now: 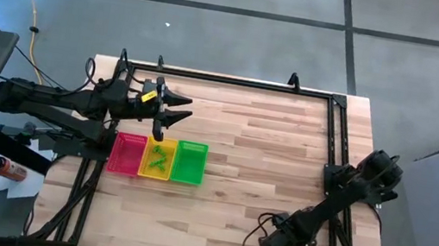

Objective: Sort Halloween decoration
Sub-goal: Put the orange pumpkin toy into the green bin

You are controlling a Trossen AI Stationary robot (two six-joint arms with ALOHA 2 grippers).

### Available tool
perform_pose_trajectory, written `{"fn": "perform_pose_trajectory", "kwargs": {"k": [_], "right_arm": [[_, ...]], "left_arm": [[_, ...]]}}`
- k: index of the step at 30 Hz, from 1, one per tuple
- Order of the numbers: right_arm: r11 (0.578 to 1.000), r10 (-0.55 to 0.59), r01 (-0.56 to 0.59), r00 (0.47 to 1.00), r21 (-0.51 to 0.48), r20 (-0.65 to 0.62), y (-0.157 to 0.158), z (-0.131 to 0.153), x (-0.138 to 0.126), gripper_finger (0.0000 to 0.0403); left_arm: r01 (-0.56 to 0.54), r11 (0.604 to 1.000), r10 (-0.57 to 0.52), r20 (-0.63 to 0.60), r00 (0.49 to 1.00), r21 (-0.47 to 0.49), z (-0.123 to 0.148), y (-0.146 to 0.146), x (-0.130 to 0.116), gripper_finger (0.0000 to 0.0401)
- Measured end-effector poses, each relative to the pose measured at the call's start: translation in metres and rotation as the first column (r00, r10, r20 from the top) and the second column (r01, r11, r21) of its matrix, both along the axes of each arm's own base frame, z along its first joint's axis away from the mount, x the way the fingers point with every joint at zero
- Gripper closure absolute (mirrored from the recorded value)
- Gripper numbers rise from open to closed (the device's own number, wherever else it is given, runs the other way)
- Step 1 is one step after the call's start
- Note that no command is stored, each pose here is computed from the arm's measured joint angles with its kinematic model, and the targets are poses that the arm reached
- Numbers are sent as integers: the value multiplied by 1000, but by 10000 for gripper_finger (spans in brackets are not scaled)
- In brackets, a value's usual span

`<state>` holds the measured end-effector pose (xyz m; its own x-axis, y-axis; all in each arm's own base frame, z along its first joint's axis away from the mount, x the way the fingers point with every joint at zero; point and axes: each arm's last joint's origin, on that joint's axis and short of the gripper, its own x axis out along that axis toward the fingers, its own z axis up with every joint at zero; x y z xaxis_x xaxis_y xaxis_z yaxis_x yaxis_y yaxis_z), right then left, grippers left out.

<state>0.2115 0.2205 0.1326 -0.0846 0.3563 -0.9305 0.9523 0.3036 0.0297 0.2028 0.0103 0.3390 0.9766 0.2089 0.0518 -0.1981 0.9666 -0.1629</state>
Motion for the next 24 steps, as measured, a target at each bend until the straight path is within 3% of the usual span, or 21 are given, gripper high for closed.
{"fn": "perform_pose_trajectory", "kwargs": {"k": [13, 24], "right_arm": [[1000, -3, 3, 1000, -21, -15, -2, -2, 0, 175], [999, -3, 2, 1000, -36, -14, -3, -3, 0, 301]], "left_arm": [[0, 1000, 0, 1, 1000, -1, 0, 0, 0, 227], [0, 1000, 0, 1, 1000, -2, 0, 0, 0, 227]]}}
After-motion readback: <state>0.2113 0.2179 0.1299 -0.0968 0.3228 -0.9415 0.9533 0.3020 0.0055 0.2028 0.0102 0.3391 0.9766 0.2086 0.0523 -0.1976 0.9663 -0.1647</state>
